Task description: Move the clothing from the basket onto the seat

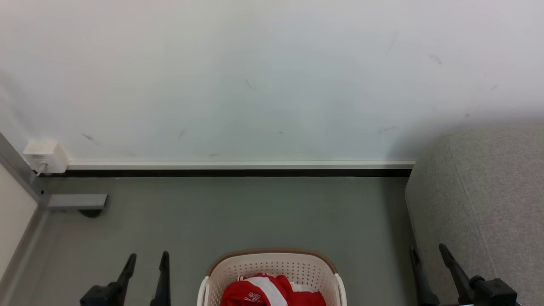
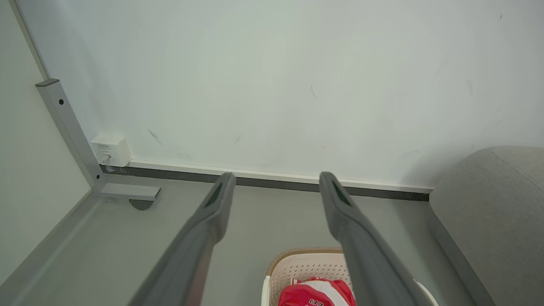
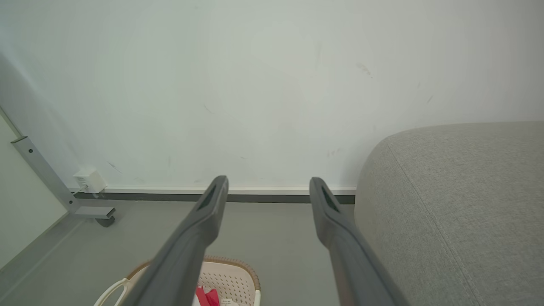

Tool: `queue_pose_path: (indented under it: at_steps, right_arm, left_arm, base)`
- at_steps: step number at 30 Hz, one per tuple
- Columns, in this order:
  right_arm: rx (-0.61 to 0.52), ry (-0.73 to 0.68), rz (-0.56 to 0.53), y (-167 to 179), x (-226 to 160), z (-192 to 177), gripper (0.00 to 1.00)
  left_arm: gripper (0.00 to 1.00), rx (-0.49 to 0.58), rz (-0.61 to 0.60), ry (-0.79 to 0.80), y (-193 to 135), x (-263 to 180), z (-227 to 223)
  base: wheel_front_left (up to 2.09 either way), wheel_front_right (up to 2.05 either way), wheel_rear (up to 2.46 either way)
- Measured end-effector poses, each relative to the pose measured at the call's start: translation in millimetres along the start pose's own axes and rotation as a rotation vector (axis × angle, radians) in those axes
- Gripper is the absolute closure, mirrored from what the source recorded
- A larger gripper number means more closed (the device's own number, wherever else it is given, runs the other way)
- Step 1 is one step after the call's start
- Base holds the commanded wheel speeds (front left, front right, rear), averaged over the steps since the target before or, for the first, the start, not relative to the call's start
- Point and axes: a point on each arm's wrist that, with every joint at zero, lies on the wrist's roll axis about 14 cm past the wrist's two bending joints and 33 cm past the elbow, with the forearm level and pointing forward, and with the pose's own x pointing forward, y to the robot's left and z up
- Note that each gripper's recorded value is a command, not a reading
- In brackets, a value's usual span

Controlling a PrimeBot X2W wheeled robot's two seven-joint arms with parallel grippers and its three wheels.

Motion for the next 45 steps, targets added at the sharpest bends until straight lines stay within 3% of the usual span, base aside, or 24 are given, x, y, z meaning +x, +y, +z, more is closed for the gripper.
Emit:
queue_pose_path:
  at_steps: [14,27,45]
  right_arm:
    - [0.005,0.016,-0.02,-9,11,-6,0.0]
    - [0.009,0.036,-0.047,-24,35,-14,0.0]
    - [-0.005,0.044,-0.083,-50,77,-27,0.0]
  left_arm:
    - [0.0,0.018,-0.064,0.025,-18,22,-8]
    - [0.0,0.047,-0.217,0.108,-64,65,-38]
    - [0.0,0.164,-0.461,0.477,-126,100,-145]
  base:
    - [0.0,0.0,0.0]
    - [0.0,0.0,0.0]
    - [0.0,0.0,0.0]
